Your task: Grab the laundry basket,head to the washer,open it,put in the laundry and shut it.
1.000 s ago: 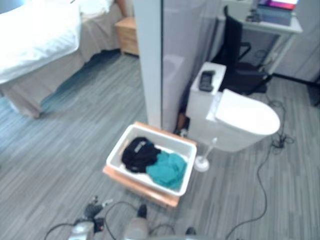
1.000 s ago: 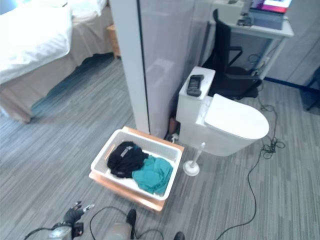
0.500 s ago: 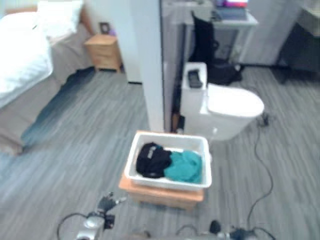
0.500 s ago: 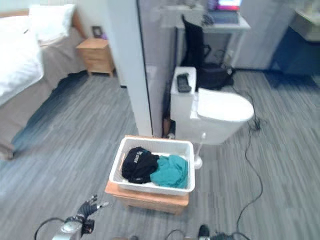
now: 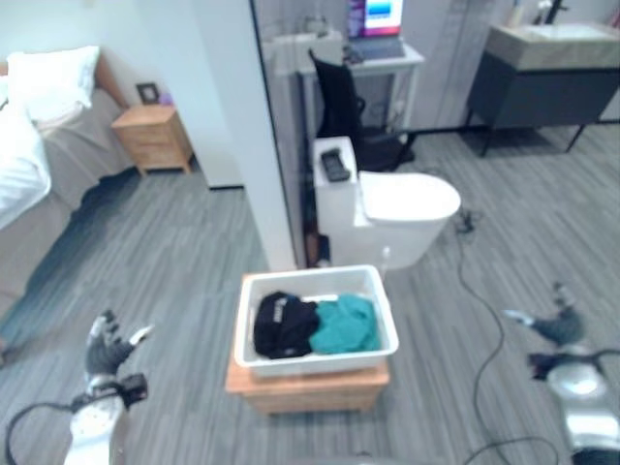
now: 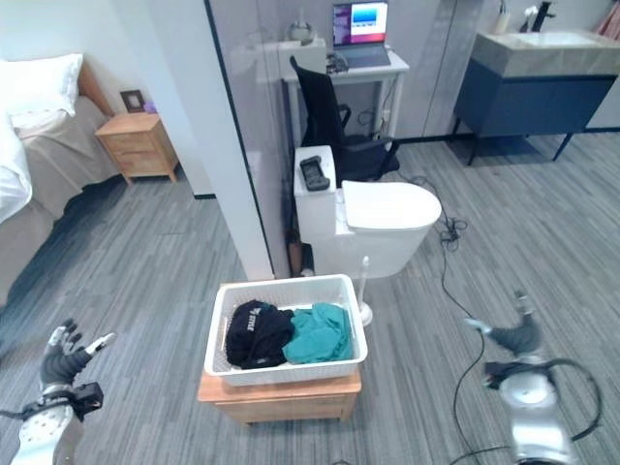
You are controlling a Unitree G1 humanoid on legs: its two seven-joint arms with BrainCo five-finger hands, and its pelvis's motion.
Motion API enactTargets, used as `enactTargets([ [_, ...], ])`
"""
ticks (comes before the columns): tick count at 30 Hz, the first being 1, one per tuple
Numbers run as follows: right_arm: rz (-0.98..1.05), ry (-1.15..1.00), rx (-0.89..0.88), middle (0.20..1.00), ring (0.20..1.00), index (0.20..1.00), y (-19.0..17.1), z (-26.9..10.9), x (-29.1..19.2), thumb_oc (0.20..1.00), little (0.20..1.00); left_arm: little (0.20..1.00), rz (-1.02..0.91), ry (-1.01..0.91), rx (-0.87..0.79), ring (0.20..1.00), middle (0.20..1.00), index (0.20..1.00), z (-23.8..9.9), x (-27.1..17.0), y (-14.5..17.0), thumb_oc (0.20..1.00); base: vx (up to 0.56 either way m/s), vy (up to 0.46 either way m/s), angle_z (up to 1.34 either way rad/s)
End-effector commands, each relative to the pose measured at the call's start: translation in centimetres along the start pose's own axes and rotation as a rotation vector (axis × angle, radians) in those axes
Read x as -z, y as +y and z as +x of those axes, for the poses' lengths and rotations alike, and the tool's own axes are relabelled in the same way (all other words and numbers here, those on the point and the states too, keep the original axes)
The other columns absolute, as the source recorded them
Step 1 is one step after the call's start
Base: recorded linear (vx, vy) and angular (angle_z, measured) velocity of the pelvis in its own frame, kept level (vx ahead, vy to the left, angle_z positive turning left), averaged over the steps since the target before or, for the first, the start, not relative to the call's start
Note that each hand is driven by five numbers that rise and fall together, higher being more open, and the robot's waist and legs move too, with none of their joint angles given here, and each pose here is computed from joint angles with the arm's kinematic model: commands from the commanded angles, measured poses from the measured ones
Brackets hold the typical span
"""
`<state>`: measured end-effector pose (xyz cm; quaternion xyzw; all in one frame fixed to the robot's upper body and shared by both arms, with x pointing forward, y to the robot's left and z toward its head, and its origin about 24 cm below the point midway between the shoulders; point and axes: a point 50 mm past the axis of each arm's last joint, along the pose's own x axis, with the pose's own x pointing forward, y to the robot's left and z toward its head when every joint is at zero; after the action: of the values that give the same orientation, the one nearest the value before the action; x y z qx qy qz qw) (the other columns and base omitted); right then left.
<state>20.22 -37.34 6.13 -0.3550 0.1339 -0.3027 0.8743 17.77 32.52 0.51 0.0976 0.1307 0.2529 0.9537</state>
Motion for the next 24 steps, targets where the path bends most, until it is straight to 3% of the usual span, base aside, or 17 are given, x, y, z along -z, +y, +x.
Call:
enactTargets([
  [1, -0.025, -0.112, -0.013, 1.0, 1.0, 1.0, 1.4, 1.5, -3.8, 1.0, 1.0, 1.0, 0.124, -0.094, 0.073, 1.0, 1.0, 1.0, 2.8, -3.4, -0.7, 1.0, 0.02, 0.002, 0.08],
  [7, -0.049, -0.195, -0.157, 1.0, 1.0, 1.0, 4.0, 3.0, -8.3, 1.0, 1.0, 1.0, 0.21, -0.151, 0.173, 1.0, 1.0, 1.0, 5.8, -7.6, -3.2, 1.0, -0.07, -0.006, 0.08],
  [10, -0.028, -0.277, -0.274, 1.0, 1.0, 1.0, 7.5, 3.5, -12.9, 1.0, 1.0, 1.0, 0.219, -0.191, 0.186, 1.0, 1.0, 1.0, 9.0, -12.3, -6.5, 1.0, -0.31, -0.036, 0.22],
  [13, -0.016, -0.35, -0.303, 1.0, 1.0, 1.0, 8.7, 4.0, -17.1, 1.0, 1.0, 1.0, 0.24, -0.23, 0.166, 1.0, 1.0, 1.0, 10.9, -16.8, -8.3, 1.0, -0.36, -0.024, 0.14],
  [17, 0.015, -0.419, -0.265, 1.0, 1.0, 1.0, 8.5, 4.7, -21.8, 1.0, 1.0, 1.0, 0.277, -0.263, 0.133, 1.0, 1.0, 1.0, 12.0, -21.9, -9.7, 1.0, -0.2, -0.022, 0.12],
  [24, 0.0, -0.463, -0.228, 1.0, 1.0, 1.0, 7.9, 5.1, -23.7, 1.0, 1.0, 1.0, 0.422, -0.22, 0.056, 1.0, 1.0, 1.0, 12.8, -26.1, -10.4, 1.0, -0.09, -0.022, 0.09],
])
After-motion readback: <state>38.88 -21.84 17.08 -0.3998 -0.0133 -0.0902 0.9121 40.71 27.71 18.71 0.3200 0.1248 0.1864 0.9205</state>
